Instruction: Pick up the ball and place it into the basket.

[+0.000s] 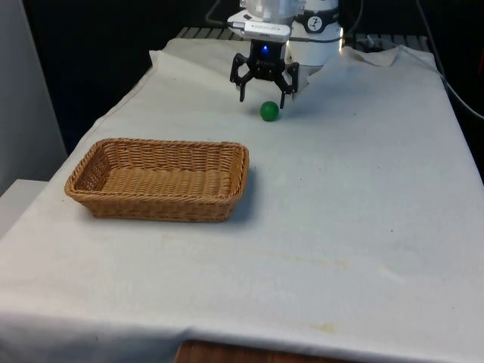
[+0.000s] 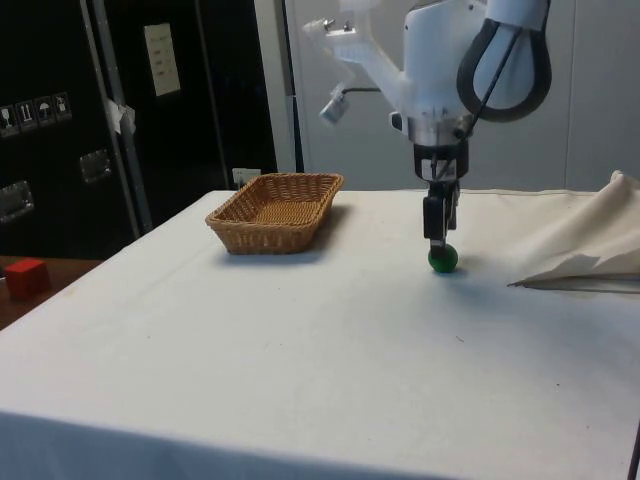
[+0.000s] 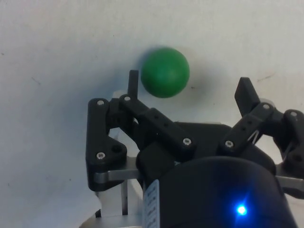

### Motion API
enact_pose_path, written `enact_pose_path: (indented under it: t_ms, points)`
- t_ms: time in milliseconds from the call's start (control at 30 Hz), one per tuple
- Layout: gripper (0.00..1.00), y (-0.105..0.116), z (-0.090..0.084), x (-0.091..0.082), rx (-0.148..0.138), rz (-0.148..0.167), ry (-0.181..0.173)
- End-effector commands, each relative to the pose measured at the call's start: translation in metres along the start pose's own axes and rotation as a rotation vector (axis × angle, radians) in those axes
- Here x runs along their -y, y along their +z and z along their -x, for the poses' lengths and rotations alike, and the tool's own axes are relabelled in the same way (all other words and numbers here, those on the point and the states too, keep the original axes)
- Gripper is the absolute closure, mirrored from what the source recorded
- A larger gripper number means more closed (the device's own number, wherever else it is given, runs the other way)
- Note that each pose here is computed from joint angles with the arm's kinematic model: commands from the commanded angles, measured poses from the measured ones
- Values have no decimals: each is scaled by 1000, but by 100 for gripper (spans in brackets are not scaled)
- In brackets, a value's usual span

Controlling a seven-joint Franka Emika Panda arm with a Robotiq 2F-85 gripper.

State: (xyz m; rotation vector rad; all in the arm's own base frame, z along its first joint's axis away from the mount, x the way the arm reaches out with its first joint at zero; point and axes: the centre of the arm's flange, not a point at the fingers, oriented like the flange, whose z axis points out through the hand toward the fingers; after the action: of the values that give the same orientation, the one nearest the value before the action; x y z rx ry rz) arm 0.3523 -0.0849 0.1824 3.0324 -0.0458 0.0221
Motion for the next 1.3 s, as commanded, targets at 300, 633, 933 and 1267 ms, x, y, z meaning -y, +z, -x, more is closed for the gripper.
enact_pose_path:
  t_ms: [300, 633, 933, 1267]
  points:
    - [0, 3, 6, 8, -6, -17, 3]
    - [0, 4, 7, 9, -2, -18, 6]
    - [0, 6, 6, 10, -2, -13, 5]
    - [0, 11, 4, 14, 7, -1, 2]
